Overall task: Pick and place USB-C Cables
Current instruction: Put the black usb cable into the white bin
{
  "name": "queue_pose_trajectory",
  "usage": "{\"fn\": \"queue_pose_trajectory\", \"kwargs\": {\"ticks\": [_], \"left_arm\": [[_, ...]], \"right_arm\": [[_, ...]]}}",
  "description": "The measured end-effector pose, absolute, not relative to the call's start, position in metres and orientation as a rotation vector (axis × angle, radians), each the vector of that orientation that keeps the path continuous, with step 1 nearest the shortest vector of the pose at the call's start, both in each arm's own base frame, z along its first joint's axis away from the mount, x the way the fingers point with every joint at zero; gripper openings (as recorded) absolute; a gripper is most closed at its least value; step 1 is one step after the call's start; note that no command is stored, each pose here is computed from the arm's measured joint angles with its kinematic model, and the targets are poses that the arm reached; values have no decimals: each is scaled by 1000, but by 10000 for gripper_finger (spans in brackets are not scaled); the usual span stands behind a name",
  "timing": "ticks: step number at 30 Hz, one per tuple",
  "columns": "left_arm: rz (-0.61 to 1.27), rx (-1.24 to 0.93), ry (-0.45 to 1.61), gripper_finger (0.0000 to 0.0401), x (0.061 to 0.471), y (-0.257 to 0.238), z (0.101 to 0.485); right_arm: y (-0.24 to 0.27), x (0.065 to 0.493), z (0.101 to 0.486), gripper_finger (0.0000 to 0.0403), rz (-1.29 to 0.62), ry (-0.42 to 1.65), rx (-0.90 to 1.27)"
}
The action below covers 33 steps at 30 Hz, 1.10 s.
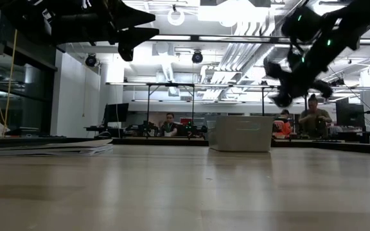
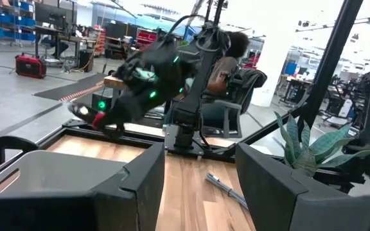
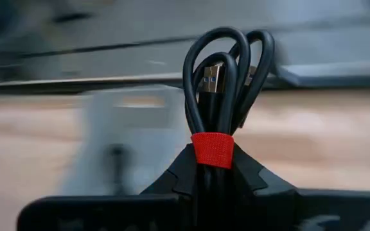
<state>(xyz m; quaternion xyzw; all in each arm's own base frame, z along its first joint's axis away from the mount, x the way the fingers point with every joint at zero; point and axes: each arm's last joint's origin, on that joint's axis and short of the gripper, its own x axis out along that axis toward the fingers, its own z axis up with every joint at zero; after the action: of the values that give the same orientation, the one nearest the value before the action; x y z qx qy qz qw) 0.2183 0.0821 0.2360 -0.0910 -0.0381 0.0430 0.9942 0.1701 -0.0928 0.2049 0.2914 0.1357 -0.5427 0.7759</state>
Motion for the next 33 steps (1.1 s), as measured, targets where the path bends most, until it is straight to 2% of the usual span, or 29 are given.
{"fn": "queue_pose_trajectory", "kwargs": {"ticks": [10, 15, 22, 28, 31, 33], "left_arm": [[86, -183, -81, 170, 218, 82, 236], [86, -180, -83, 170, 218, 82, 237], [86, -153, -90, 170, 218, 82, 238], [80, -151, -87, 170, 219, 81, 237], [75, -124, -86, 170, 219, 79, 237], [75, -110, -86, 170, 219, 79, 237]], "right_arm": [[-66, 196, 253, 29, -595, 90, 268], [-56, 207, 260, 30, -440, 15, 174], [-46, 219, 257, 30, -370, 6, 49], [-48, 219, 259, 30, -380, -14, 43], [-52, 219, 256, 30, -430, 6, 49], [-56, 220, 248, 30, -536, 63, 70]]}}
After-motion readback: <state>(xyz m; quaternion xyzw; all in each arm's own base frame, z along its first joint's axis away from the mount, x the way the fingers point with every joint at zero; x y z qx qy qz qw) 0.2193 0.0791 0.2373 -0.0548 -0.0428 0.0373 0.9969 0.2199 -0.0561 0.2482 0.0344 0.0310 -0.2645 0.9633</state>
